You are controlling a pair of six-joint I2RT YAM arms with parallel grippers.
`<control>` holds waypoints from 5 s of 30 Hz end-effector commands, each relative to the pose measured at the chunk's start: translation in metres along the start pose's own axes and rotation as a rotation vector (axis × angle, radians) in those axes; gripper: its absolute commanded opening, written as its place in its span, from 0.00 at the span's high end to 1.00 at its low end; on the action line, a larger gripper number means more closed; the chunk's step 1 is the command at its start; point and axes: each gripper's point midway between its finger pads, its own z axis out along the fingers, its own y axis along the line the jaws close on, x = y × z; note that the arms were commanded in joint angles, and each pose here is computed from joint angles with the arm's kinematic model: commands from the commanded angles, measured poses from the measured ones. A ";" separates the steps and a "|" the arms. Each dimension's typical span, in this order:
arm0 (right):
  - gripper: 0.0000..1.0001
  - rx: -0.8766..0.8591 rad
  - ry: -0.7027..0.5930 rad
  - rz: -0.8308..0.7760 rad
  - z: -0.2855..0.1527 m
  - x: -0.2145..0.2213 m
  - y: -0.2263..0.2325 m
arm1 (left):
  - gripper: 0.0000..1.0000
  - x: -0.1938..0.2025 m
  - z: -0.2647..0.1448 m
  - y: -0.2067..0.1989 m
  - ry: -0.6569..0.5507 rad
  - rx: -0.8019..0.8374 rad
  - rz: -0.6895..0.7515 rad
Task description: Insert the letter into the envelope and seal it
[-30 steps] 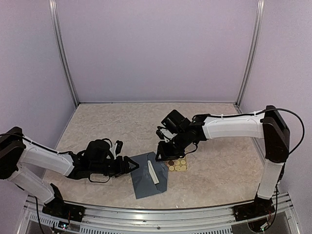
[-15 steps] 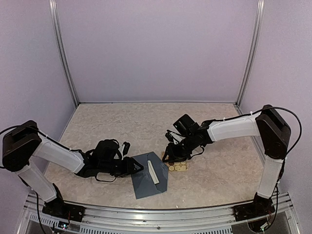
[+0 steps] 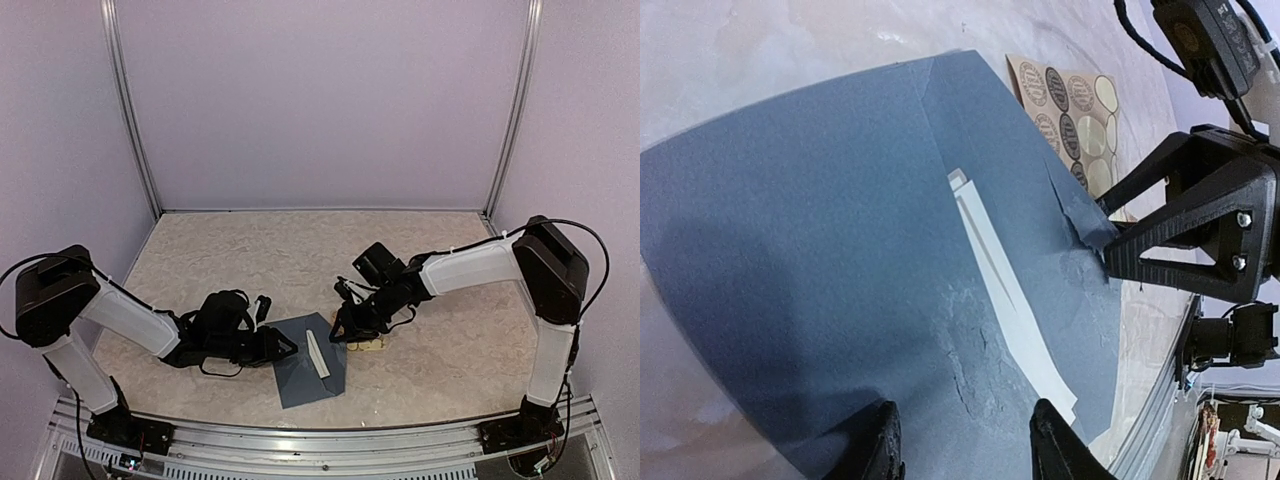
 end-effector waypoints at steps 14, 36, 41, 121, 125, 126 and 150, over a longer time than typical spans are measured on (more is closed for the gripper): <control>0.64 -0.151 0.082 -0.146 0.037 0.014 0.071 | 0.59 0.017 0.001 0.010 0.043 -0.021 -0.015; 0.49 -0.074 -0.159 -0.187 -0.033 -0.014 0.063 | 0.59 -0.028 -0.021 -0.043 -0.101 0.070 0.071; 0.48 0.015 -0.220 -0.126 -0.065 -0.028 0.004 | 0.55 -0.049 -0.036 -0.066 -0.177 0.101 0.115; 1.00 -0.614 -0.196 -0.725 -0.205 0.034 0.202 | 0.29 -0.034 -0.141 -0.219 -0.009 0.514 0.784; 1.00 -0.624 -0.190 -0.732 -0.203 0.037 0.204 | 0.38 -0.027 -0.138 -0.223 0.015 0.539 0.784; 1.00 -0.624 -0.189 -0.732 -0.203 0.037 0.205 | 0.43 -0.024 -0.136 -0.223 0.028 0.544 0.781; 0.72 -0.694 -0.130 -0.736 -0.177 0.049 0.213 | 1.00 -0.017 -0.149 -0.235 -0.011 0.643 0.771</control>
